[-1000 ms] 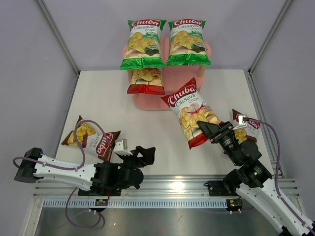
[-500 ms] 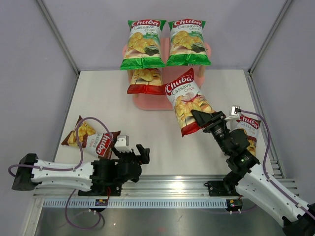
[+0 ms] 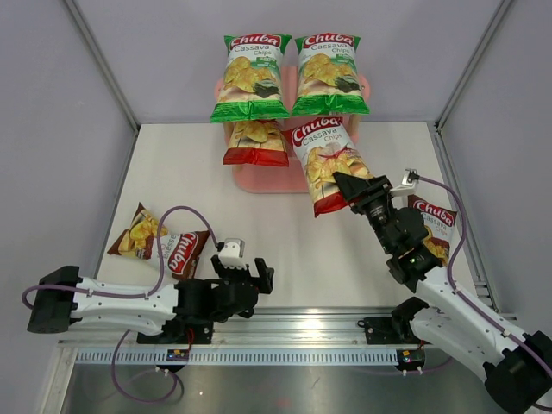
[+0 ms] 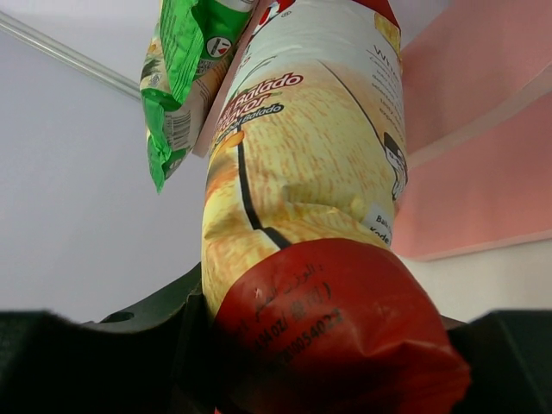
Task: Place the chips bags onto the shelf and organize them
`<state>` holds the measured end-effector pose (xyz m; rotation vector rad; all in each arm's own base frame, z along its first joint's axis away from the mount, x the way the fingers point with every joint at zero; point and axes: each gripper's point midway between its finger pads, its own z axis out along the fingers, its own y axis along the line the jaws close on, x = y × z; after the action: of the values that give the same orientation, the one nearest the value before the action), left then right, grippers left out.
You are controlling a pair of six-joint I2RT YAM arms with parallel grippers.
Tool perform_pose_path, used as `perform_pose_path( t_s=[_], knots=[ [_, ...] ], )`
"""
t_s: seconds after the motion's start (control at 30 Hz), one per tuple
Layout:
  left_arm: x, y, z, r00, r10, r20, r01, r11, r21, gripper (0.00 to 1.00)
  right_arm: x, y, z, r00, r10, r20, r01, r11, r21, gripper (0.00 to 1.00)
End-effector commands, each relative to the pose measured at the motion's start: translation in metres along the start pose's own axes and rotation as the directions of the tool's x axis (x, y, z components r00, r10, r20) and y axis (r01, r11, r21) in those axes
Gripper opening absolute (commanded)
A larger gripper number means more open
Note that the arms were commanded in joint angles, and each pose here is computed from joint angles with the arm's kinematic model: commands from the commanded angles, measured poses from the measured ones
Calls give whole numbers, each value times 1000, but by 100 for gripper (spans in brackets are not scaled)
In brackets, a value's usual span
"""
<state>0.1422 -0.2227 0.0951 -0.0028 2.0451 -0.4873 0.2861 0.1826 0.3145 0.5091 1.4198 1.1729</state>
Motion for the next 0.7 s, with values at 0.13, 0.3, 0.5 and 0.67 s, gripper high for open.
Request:
perform_pose_path(
  t_s=[0.13,0.3,0.5,0.67],
  knots=[
    [-6,-16,-1,999,-48,6,47,998,52,99,-42,46,17,988,96,117,-79,987,-141,16],
    [-11,-19,-3,998,-54,11,53,996,71,99,-51,38,24,983,103,152,-84,988,-127,16],
    [-11,-15,-5,998,-61,11,60,996,68,99,-57,24,45,979,122,162,-108,990,-92,17],
    [-15,-13,-9,997,-75,11,73,994,77,99,-61,13,61,974,112,196,-103,993,-54,17]
  ],
)
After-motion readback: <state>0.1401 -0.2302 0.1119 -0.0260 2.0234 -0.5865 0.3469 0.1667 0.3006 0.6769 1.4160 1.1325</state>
